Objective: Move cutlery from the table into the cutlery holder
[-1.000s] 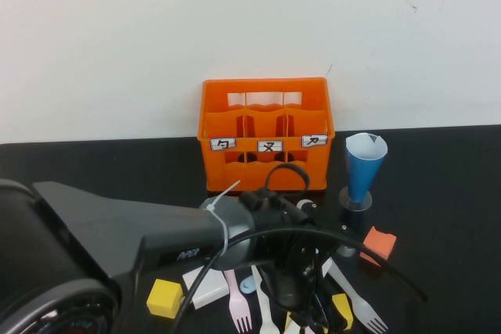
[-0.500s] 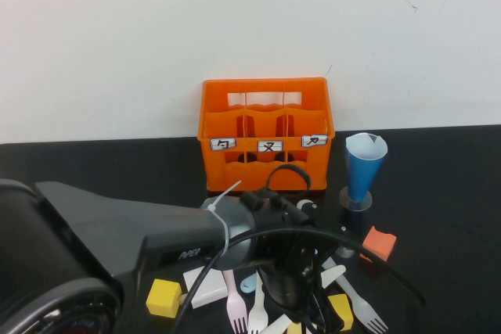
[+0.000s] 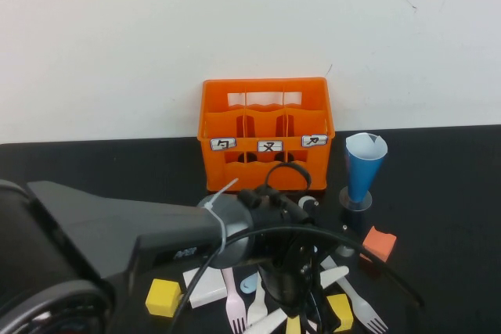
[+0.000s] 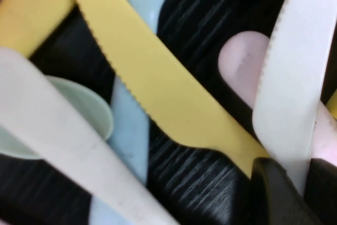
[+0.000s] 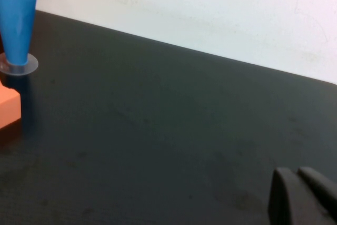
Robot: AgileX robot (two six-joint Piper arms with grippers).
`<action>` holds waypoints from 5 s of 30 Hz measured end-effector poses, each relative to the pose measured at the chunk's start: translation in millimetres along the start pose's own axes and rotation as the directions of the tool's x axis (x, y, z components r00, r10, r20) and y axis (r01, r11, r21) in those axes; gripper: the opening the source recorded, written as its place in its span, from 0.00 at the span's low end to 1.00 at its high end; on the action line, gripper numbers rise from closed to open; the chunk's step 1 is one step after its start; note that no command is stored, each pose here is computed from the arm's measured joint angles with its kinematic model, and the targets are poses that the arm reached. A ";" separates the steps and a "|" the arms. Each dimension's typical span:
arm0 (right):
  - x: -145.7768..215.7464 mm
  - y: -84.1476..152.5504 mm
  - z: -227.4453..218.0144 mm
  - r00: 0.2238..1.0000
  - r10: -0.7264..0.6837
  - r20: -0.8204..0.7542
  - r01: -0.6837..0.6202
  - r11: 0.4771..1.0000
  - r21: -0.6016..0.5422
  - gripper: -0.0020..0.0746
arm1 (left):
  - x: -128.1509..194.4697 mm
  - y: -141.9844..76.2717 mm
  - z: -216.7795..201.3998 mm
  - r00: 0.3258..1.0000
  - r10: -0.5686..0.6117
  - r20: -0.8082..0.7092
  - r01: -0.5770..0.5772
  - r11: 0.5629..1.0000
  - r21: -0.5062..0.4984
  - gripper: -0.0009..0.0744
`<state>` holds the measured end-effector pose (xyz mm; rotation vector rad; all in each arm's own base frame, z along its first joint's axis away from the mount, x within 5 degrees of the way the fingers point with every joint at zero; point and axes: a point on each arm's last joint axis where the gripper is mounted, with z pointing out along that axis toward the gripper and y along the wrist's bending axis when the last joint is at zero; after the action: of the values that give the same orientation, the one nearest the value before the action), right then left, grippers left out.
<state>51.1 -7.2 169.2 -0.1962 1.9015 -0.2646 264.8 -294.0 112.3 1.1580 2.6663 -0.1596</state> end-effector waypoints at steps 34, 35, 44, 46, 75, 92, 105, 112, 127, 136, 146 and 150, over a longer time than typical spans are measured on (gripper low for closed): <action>0.0 0.0 0.0 1.000 0.000 0.000 0.000 1.000 0.000 0.02 | 23.4 68.2 -148.3 0.311 -0.096 0.945 0.256 0.967 0.014 0.13; 0.0 0.0 0.0 1.000 0.000 0.000 0.000 1.000 0.000 0.02 | 21.6 69.1 -149.7 0.267 -0.085 0.960 0.259 0.966 0.014 0.13; 0.2 0.0 0.0 1.000 0.000 -0.002 0.000 1.000 0.000 0.02 | 12.4 88.8 -137.9 0.080 -0.079 0.994 0.319 0.947 0.049 0.13; 0.2 0.0 0.0 1.000 0.000 -0.002 0.000 1.000 0.000 0.02 | 6.4 94.5 -132.3 0.074 -0.097 0.993 0.323 0.944 0.069 0.13; 0.2 0.0 0.0 1.000 -0.001 -0.002 0.001 1.000 0.000 0.02 | -83.3 110.0 -40.3 0.141 -0.213 0.967 0.189 0.964 0.185 0.13; 0.2 0.0 0.0 1.000 -0.001 -0.002 0.001 1.000 0.000 0.02 | -81.5 109.8 -32.0 0.240 -0.137 0.961 0.177 0.980 0.095 0.28; 0.2 0.0 0.0 1.000 -0.001 -0.002 0.001 1.000 0.000 0.02 | -78.0 105.1 -95.2 0.207 -0.008 0.978 0.149 0.988 -0.024 0.35; 0.2 0.0 0.0 1.000 -0.001 -0.002 0.001 1.000 0.000 0.02 | -23.2 89.1 -165.8 0.260 0.021 0.965 0.156 0.986 -0.063 0.04; 0.2 0.0 0.0 1.000 -0.001 -0.002 0.001 1.000 0.000 0.02 | 147.7 71.0 -195.6 0.209 -0.225 0.952 0.397 0.909 0.128 0.01; 0.2 0.0 0.0 1.000 -0.001 -0.002 0.001 1.000 0.000 0.02 | 222.2 63.2 -167.8 0.145 -0.288 0.947 0.501 0.847 0.180 0.01; 0.2 0.0 0.0 1.000 -0.001 -0.002 0.001 1.000 0.000 0.02 | 275.2 58.8 -172.8 0.051 -0.242 0.969 0.572 0.803 0.171 0.01; 0.2 0.0 0.0 1.000 -0.001 -0.002 0.001 1.000 0.000 0.02 | 286.5 60.1 -174.2 0.095 -0.189 0.977 0.612 0.785 0.093 0.01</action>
<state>51.0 -7.2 169.0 -0.1965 1.9036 -0.2653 90.4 -17.6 208.2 -0.0496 1.5712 -0.3487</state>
